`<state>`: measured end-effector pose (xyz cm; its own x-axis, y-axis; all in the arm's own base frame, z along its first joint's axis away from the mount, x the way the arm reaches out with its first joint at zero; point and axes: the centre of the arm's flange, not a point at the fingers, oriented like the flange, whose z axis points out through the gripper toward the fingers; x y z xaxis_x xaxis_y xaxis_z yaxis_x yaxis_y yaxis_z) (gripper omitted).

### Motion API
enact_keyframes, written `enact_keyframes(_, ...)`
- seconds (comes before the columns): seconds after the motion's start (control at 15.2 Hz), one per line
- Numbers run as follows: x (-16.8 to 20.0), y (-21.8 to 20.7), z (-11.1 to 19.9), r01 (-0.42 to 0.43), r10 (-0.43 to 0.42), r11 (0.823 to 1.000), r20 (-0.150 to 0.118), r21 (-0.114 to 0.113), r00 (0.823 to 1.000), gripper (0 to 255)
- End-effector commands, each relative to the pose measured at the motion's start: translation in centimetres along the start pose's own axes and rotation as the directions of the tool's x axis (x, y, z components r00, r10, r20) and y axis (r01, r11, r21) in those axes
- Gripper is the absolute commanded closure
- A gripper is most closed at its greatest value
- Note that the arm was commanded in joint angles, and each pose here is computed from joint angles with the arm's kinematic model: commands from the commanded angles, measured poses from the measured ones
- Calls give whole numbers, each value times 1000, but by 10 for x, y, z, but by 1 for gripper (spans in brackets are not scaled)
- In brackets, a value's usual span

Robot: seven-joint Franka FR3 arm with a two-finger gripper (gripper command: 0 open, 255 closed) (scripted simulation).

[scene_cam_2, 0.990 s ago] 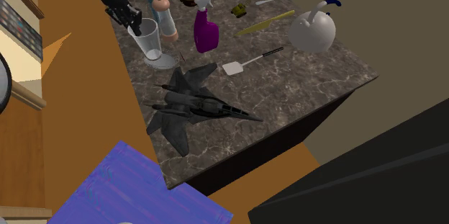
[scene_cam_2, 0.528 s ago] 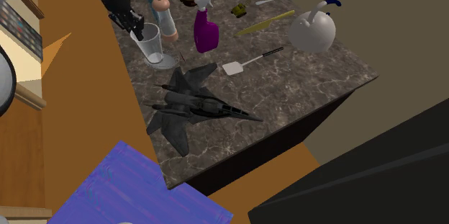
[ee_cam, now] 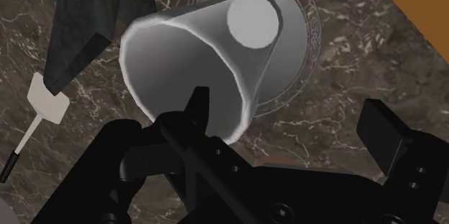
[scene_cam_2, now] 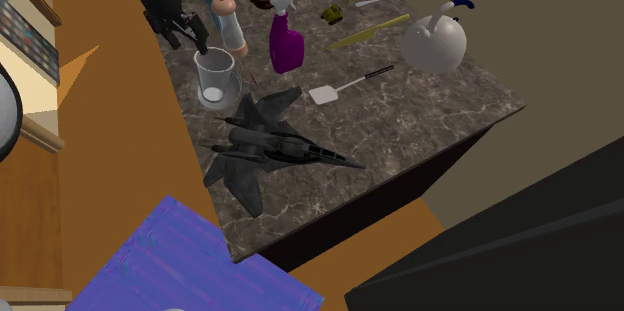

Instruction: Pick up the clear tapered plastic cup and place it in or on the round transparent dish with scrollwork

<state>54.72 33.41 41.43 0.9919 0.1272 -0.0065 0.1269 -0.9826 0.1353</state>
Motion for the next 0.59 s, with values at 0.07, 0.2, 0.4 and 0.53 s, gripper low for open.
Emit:
enact_keyframes(0.07, 0, 0, -13, 0, 0, 1000, 0, 0, 1000, 0)
enact_keyframes(0.2, 0, 0, -40, 0, 0, 1000, 0, 0, 1000, 0)
enact_keyframes(0.4, 0, 0, -50, 0, 0, 1000, 0, 0, 1000, 0)
enact_keyframes(0.53, 0, 0, -50, 0, 0, 1000, 0, 0, 1000, 0)
